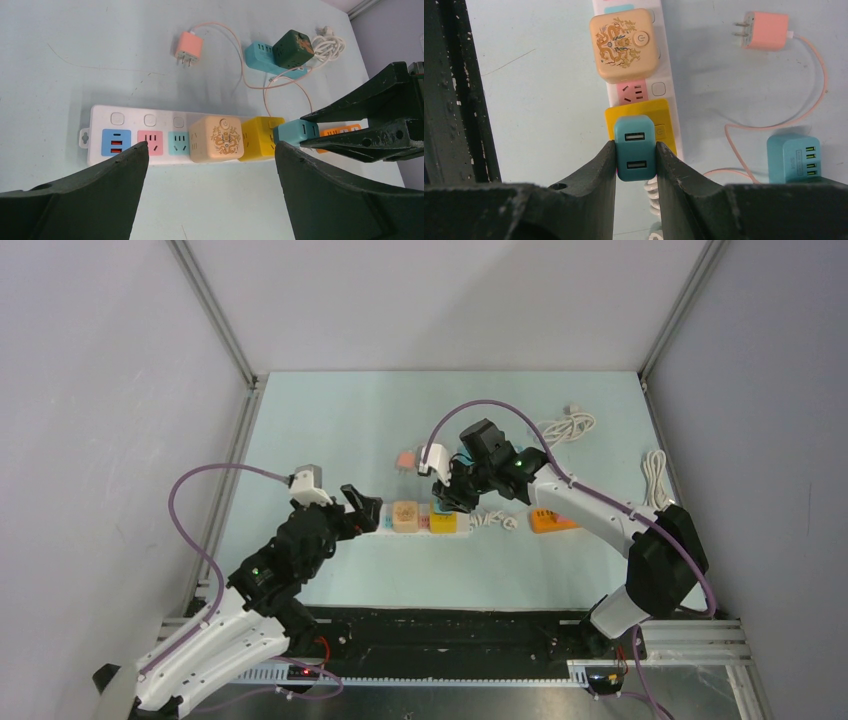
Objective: Insert the plug
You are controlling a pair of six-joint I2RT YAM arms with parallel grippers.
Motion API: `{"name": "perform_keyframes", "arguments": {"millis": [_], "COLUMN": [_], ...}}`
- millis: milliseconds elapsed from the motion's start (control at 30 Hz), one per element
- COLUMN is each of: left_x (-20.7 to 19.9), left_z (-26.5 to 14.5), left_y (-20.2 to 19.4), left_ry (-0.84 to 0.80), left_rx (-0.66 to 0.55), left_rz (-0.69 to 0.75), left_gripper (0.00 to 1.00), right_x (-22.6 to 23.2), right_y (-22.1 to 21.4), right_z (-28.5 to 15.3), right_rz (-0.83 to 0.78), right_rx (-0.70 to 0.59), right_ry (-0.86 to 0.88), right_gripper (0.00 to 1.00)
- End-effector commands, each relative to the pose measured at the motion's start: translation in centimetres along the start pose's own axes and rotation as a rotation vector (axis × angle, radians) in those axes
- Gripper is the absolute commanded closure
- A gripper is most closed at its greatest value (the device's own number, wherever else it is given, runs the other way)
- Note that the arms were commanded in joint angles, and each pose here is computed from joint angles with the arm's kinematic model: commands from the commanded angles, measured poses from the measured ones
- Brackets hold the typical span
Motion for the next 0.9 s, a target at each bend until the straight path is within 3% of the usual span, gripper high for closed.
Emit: {"name": "perform_keyframes", "arguments": {"millis": [0,500,867], "left_x": [0.0,0.2,0.3], "left_z": [0.2,0.4,0.3], "left_y": [0.0,-0.3,-0.3], "left_ry": [-0.002,0.007,0.003], "left_rx": [-0.005,0.005,0.005], "left_rz": [-0.019,-0.013,-0.012], "left_gripper": [0.00,0.00,0.00], "right_x": [0.1,-1.1,1.5], "right_y": [0.2,-1.3,-3.1], "right_z": [-0.6,1.2,1.8], "right_rz": [-0.037,-0.096,-0.076], "right_rx": [-0.015,0.009,0.019], "right_ry": [0.011,-0.014,0.099], "right_gripper": [1.00,1.00,1.00]}}
Point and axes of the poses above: each gripper's point midway between its finger pads, its own z axis out along the fingers, its own x axis along the line the jaws close on, y = z × x, the point moved 1 cm from there along -z, back along the fingers, and after that the axes turned 12 degrees about -z, right-handed, at the moved point
